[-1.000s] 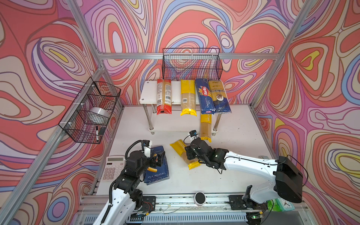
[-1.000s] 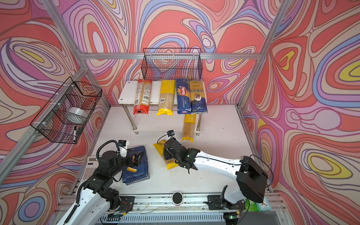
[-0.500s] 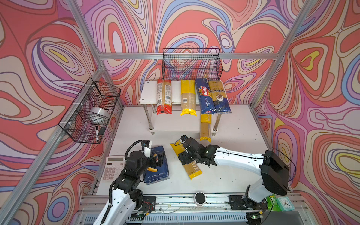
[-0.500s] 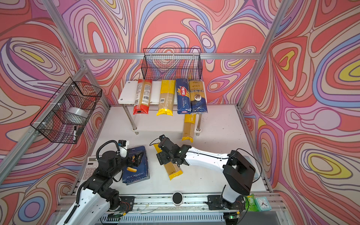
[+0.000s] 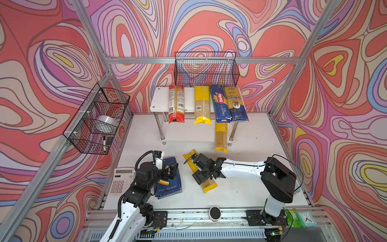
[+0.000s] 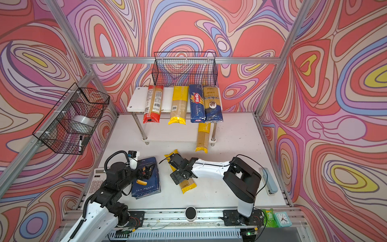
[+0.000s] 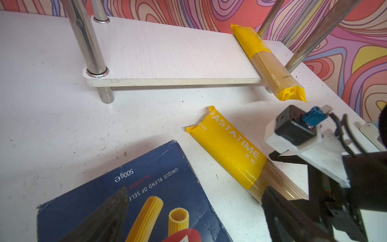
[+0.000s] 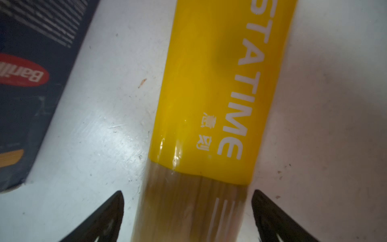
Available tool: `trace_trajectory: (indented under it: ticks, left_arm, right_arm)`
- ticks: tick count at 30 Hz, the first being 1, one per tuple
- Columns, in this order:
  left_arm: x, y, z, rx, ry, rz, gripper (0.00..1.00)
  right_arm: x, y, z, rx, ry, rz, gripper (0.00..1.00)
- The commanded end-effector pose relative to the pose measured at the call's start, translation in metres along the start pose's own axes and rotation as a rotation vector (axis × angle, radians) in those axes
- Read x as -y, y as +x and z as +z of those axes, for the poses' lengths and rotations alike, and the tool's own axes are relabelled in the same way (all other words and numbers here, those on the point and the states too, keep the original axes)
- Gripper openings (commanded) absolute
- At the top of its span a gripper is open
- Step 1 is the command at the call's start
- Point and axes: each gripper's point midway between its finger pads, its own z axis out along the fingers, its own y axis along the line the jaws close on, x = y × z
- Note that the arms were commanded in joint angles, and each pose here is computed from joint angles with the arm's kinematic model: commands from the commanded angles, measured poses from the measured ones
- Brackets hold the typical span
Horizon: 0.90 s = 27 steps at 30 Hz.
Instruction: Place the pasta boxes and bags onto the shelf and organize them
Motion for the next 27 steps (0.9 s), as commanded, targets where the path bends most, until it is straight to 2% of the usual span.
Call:
trace_trajectory:
  ticks: [1,12,16,27]
  left_arm:
    - [0.002,-0.003,0.001,0.017,0.013,0.022,1.0]
    - [0.002,-0.003,0.001,0.02,0.011,0.021,1.0]
    - [0.001,-0.003,0.001,0.021,0.007,0.021,1.0]
    - [0.001,-0.004,0.0,0.022,0.003,0.024,1.0]
  right_arm:
    - [0.005,0.003,0.01,-0.008,0.023,-0.012,0.98]
    - [0.008,0.012,0.027,-0.037,0.045,0.007,0.98]
    - [0.008,0.019,0.029,-0.048,0.042,0.02,0.95]
    - [0.002,0.021,0.034,-0.027,0.0,0.078,0.75]
